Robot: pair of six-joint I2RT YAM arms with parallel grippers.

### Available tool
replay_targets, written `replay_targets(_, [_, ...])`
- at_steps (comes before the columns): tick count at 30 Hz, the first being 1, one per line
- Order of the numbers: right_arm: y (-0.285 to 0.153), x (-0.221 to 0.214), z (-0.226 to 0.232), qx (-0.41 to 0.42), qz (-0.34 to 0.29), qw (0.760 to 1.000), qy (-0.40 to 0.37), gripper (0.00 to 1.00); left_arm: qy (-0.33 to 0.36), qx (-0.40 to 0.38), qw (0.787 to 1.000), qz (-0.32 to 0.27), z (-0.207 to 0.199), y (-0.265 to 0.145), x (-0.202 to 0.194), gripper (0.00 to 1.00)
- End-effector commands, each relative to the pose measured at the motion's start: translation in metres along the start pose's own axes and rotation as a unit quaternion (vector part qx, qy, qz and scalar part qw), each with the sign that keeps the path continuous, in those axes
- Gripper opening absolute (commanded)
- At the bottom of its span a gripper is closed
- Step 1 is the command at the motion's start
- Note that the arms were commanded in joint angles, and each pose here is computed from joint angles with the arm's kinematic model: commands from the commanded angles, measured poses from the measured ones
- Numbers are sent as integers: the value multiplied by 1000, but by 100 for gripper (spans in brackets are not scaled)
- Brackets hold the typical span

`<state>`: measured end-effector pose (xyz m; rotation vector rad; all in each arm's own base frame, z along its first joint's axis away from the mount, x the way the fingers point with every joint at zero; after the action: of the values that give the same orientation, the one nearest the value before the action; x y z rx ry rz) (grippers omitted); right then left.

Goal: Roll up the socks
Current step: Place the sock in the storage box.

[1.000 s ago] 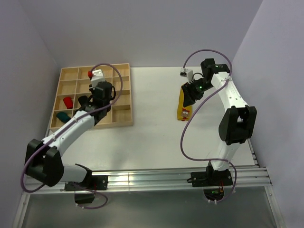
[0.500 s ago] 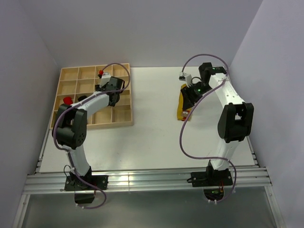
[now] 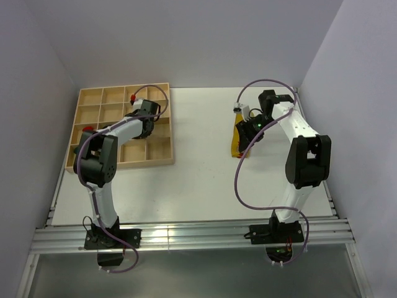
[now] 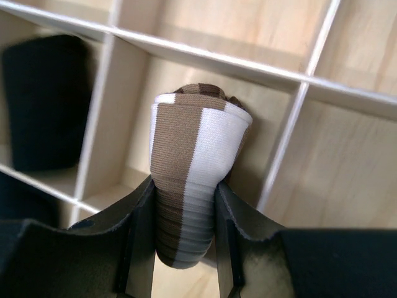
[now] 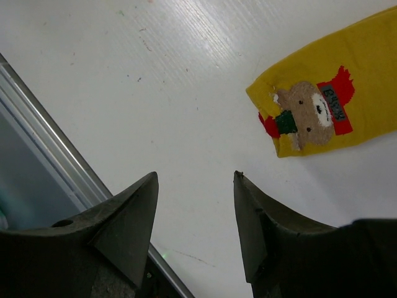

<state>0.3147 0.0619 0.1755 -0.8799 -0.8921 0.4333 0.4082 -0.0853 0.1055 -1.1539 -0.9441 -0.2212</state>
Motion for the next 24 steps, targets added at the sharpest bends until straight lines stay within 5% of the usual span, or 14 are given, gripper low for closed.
replay_targets(1, [-14, 6, 8, -28, -29, 999, -28, 59, -23, -46, 997, 52, -11, 6, -8, 0])
replay_targets(14, [-11, -5, 14, -36, -23, 999, -28, 59, -102, -126, 979, 127, 10, 26, -13, 1])
replay_targets(19, [-11, -4, 13, -36, -23, 999, -26, 59, -102, -123, 978, 132, 16, 30, -14, 9])
replay_targets(24, [-12, -3, 13, -41, -21, 999, -24, 59, -103, -132, 979, 120, 15, 27, -7, 28])
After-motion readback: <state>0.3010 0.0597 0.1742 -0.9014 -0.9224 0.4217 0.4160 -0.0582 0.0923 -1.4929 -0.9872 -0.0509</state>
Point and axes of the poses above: each gripper's point midway between its finger pads, its own y axis out along the fingers, its own z axis along the line the jaws close on, x = y × z, the point moved 7 cm from there along -y, back along the fingers, and after that the axes turned 13 degrees about -y, right-handed, at the moved point
